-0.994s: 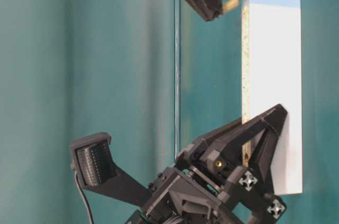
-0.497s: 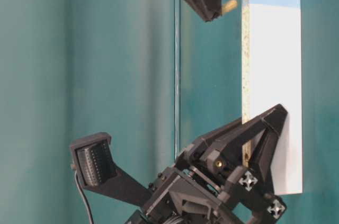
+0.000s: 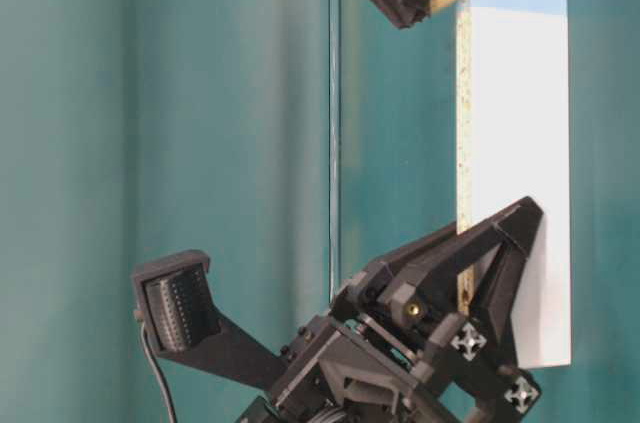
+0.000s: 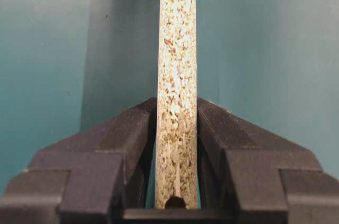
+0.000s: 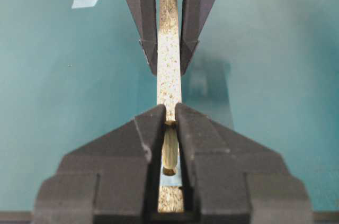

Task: Insert the rod into the hole on the wooden board.
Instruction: 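Press the rod down into the hole with the right gripper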

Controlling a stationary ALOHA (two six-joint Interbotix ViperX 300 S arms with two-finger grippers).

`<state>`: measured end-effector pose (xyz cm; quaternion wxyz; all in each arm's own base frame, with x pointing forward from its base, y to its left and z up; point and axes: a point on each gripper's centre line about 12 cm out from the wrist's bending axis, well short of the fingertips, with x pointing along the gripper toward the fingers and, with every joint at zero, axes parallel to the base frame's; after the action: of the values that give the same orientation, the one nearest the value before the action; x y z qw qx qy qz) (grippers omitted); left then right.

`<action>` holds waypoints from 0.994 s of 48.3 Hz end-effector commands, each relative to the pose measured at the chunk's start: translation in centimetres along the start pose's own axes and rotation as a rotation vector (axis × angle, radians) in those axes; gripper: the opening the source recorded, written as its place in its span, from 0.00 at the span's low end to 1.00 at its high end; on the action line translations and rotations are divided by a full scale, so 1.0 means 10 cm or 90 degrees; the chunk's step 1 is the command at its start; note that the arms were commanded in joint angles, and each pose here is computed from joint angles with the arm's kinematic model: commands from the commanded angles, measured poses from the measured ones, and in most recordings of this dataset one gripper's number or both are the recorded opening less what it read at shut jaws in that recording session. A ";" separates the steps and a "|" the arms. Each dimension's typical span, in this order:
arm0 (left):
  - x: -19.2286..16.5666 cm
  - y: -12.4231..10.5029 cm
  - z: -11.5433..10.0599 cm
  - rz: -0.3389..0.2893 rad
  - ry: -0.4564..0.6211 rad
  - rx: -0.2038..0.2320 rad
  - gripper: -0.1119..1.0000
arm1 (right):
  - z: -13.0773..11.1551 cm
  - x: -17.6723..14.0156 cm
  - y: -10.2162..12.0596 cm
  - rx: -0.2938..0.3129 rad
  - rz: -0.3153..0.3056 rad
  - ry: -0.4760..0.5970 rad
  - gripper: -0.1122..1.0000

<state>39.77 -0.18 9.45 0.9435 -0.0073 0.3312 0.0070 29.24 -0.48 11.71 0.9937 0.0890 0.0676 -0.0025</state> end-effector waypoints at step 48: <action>-0.02 -0.01 0.11 -0.001 -0.020 0.001 0.40 | 0.00 0.03 0.00 0.000 -0.001 0.004 0.18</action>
<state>39.83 -0.18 9.51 0.9440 -0.0073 0.3298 0.0070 29.38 -0.49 11.24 0.9928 0.0890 0.0798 -0.0037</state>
